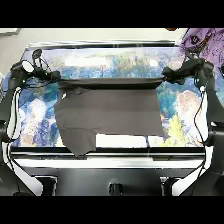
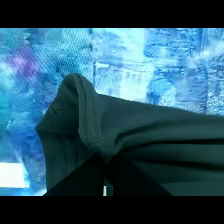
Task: Fold the clothes and pants, and hang the long-sleeved shirts on hangers.
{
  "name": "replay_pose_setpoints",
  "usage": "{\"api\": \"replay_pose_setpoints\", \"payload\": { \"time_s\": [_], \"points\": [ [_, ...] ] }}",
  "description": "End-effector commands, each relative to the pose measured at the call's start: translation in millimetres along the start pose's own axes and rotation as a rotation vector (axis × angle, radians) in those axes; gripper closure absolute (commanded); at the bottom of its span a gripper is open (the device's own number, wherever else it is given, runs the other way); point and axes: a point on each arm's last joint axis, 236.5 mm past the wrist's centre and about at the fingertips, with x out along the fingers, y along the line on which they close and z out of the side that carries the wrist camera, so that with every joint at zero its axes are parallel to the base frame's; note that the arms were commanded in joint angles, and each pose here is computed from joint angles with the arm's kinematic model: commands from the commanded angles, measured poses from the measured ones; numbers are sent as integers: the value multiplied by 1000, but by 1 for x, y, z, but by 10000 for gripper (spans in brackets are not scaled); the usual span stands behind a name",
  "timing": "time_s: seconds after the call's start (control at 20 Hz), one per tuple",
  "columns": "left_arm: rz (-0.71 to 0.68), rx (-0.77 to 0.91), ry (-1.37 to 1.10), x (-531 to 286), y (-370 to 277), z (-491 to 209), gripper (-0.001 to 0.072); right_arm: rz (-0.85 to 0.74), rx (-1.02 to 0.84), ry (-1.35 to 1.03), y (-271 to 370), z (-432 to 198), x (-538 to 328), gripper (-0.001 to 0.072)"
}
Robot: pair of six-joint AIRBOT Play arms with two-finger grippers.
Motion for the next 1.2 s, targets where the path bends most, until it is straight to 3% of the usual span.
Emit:
{"api": "replay_pose_setpoints", "payload": {
  "time_s": [0.0,0.4,0.95,1.0,1.1,1.15],
  "points": [
    [-5,20,65,10,0,-17,691,-18,2,85,-6,-21,9,675],
    [13,27,447,-14,12,-103,691,-103,-10,422,-27,-98,-9,674],
    [23,25,501,-3,17,-118,689,-81,67,642,-30,-151,16,673],
    [24,25,500,-2,17,-118,689,-89,64,658,-32,-156,18,660],
    [24,24,504,0,17,-120,673,-93,53,671,-29,-161,23,522],
    [24,21,503,0,17,-119,613,-89,46,667,-25,-161,25,419]
  ]
}}
